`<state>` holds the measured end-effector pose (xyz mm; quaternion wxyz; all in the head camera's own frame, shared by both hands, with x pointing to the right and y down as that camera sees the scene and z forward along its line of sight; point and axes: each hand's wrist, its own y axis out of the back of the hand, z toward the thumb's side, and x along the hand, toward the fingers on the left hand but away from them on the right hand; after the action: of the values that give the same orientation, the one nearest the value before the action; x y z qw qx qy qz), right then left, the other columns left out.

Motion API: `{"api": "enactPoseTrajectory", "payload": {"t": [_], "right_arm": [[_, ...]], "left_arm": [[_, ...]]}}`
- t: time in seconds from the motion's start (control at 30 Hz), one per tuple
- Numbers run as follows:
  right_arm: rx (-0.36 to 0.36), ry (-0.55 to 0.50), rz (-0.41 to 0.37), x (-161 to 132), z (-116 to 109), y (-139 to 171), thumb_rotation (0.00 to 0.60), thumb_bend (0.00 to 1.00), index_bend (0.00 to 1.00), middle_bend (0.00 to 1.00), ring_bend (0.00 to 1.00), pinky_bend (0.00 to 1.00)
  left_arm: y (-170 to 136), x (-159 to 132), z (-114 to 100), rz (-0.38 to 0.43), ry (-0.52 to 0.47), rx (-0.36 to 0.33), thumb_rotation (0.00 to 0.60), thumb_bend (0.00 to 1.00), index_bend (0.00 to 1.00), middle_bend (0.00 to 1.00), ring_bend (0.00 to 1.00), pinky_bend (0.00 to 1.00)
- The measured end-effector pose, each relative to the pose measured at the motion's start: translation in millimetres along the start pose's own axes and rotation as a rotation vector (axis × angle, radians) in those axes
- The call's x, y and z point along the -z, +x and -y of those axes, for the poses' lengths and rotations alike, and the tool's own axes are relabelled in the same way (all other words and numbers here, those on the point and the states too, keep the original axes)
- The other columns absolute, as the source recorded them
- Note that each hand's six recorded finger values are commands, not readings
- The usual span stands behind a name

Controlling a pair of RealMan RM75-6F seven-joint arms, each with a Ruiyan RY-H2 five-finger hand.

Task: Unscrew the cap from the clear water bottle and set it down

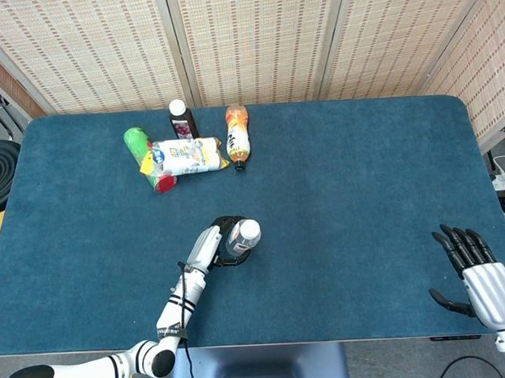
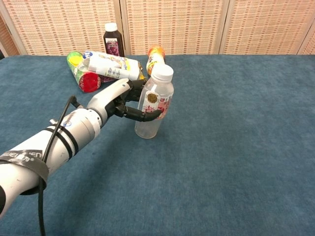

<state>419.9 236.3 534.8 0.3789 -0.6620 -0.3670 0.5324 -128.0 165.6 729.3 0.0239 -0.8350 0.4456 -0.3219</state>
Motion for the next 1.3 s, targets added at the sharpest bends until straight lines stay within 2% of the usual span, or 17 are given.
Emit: {"api": "enactPoseTrajectory", "payload": {"t": [0.17, 0.3, 0.43, 0.5, 0.67, 0.83, 1.07, 1.2, 1.3], "right_arm": [[-0.004, 0.003, -0.006, -1.8, 1.5, -0.3, 0.544, 0.14, 0.0, 0.0, 0.0, 0.0], [0.007, -0.001, -0.032, -7.8, 2.4, -2.6, 0.546, 0.14, 0.0, 0.0, 0.0, 0.0], [0.019, -0.017, -0.122, -27.4, 3.4, -14.5, 0.544, 0.14, 0.0, 0.0, 0.0, 0.0], [0.015, -0.023, -0.179, -40.8, 1.4, -25.2, 0.544, 0.14, 0.01, 0.0, 0.0, 0.0], [-0.016, -0.041, -0.338, -95.0, -13.2, -62.4, 0.545, 0.14, 0.11, 0.0, 0.0, 0.0], [-0.062, -0.018, -0.47, -163.6, -33.1, -98.4, 0.544, 0.14, 0.19, 0.0, 0.0, 0.0], [-0.107, 0.058, -0.488, -210.9, -48.8, -133.1, 0.545, 0.14, 0.3, 0.0, 0.0, 0.0], [-0.139, 0.098, -0.49, -232.5, -50.7, -148.1, 0.543, 0.14, 0.36, 0.0, 0.0, 0.0], [-0.158, 0.134, -0.501, -249.7, -48.5, -155.4, 0.544, 0.14, 0.36, 0.0, 0.0, 0.0]], "left_arm": [[0.9, 1.4, -1.9, -0.002, -0.072, -0.014, 0.6, 0.36, 0.4, 0.46, 0.25, 0.21], [-2.3, -3.3, -3.7, 0.019, -0.173, -0.021, 0.6, 0.37, 0.4, 0.47, 0.26, 0.23], [-9.8, -15.2, -3.6, 0.066, -0.288, -0.019, 0.6, 0.37, 0.4, 0.47, 0.26, 0.23], [-12.7, -18.4, -2.6, 0.077, -0.299, -0.014, 0.6, 0.37, 0.39, 0.47, 0.26, 0.23], [-23.9, -30.3, 7.5, 0.093, -0.284, 0.013, 0.6, 0.37, 0.39, 0.47, 0.26, 0.22], [-30.4, -27.9, 16.7, 0.078, -0.205, 0.031, 0.6, 0.38, 0.39, 0.47, 0.26, 0.22], [-33.2, -20.9, 27.6, 0.023, -0.09, 0.054, 0.6, 0.37, 0.39, 0.47, 0.26, 0.23], [-34.2, -25.0, 32.0, 0.013, -0.074, 0.063, 0.6, 0.37, 0.39, 0.47, 0.26, 0.23], [-33.8, -29.2, 31.4, 0.017, -0.079, 0.061, 0.6, 0.37, 0.39, 0.47, 0.26, 0.23]]}}
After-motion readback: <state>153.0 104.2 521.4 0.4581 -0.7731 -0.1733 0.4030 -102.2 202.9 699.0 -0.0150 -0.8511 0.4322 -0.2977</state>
